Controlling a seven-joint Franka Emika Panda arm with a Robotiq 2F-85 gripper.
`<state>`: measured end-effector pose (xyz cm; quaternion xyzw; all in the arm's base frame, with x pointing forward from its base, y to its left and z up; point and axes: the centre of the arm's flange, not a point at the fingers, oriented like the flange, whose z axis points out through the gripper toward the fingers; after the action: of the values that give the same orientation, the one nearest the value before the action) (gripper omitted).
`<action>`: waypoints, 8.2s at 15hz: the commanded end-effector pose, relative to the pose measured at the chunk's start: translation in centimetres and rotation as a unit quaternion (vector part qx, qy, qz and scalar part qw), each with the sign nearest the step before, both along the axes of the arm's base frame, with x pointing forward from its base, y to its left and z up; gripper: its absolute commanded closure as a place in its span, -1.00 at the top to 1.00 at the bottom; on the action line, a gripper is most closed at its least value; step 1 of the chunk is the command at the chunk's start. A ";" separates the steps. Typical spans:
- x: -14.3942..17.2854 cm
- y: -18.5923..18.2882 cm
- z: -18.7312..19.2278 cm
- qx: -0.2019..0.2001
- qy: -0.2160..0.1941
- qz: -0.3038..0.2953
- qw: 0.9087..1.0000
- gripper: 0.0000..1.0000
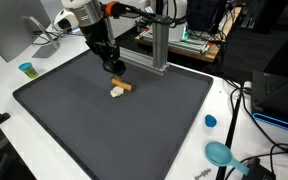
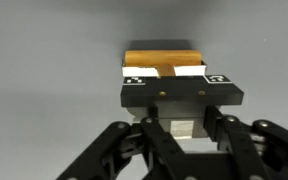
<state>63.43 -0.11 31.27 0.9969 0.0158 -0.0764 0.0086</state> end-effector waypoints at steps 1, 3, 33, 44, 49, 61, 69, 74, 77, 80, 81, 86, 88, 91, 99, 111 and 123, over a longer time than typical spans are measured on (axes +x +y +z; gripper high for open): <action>1.2 0.1 0.2 -0.004 -0.028 0.012 1.000 -0.57; 1.3 0.4 0.6 -0.001 -0.034 0.018 0.999 -0.57; 4.2 0.8 -0.9 -0.014 0.011 0.043 0.999 -0.57; 3.2 1.0 -0.9 -0.015 0.072 0.058 0.996 -0.57; 0.4 2.8 4.1 -0.009 0.006 0.111 0.994 -0.57; 0.0 2.6 1.9 0.018 -0.109 0.065 0.992 -0.07; -0.1 1.5 0.3 0.050 -0.031 0.079 0.995 -0.57; 0.4 0.7 0.3 0.066 -0.004 0.089 0.994 -0.57; -0.3 0.5 0.7 0.059 0.010 0.081 0.995 -0.57; -0.9 0.8 1.2 0.048 0.001 0.080 0.996 -0.57; -1.2 0.8 1.7 0.040 -0.001 0.076 0.996 -0.57; -1.7 0.8 4.6 -0.002 -0.023 0.054 0.998 -0.57; -1.1 0.6 4.8 -0.001 -0.037 0.052 0.998 -0.57; -0.1 0.9 3.8 -0.008 -0.053 0.031 0.998 -0.57; 1.1 1.1 1.3 -0.013 -0.110 0.000 0.994 -0.57; 1.7 0.4 -0.3 0.003 -0.024 0.010 1.000 -0.57; 3.7 -0.8 -4.0 0.060 0.094 0.046 0.993 -0.57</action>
<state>66.12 -1.01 30.13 0.9888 0.0582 -0.1347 -0.0270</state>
